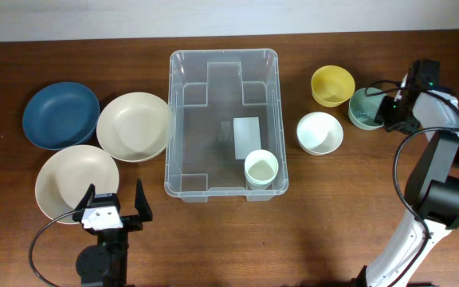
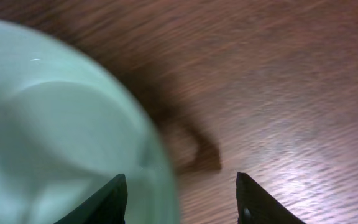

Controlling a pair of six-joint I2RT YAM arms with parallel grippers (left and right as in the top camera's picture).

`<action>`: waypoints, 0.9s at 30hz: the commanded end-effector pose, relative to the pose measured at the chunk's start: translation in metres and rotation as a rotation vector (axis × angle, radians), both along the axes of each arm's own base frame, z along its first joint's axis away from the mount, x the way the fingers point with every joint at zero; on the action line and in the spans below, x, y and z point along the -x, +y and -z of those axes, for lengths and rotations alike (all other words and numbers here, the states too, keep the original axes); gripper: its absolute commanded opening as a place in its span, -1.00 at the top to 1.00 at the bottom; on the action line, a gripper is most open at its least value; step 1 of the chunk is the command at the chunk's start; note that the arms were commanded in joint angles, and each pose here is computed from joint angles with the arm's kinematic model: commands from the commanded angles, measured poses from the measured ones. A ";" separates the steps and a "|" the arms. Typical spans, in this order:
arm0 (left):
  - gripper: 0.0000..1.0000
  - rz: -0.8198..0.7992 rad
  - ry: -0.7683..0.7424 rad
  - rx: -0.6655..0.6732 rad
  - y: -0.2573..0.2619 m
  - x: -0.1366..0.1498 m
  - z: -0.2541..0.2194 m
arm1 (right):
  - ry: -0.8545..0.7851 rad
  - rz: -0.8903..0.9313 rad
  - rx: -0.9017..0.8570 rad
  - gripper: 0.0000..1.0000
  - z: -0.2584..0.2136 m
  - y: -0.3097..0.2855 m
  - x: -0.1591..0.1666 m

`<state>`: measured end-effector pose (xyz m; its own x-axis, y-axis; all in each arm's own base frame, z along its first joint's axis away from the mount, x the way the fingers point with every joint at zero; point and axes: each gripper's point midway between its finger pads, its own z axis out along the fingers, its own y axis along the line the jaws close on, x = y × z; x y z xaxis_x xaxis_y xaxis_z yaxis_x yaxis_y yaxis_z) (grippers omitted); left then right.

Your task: Pack container

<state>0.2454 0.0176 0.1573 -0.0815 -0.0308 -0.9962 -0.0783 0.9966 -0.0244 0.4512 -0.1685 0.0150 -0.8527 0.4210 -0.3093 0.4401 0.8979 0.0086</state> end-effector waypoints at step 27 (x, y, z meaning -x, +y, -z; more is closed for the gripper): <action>-0.99 0.000 -0.002 -0.014 0.000 0.000 0.001 | -0.059 0.043 0.000 0.92 -0.026 -0.025 0.002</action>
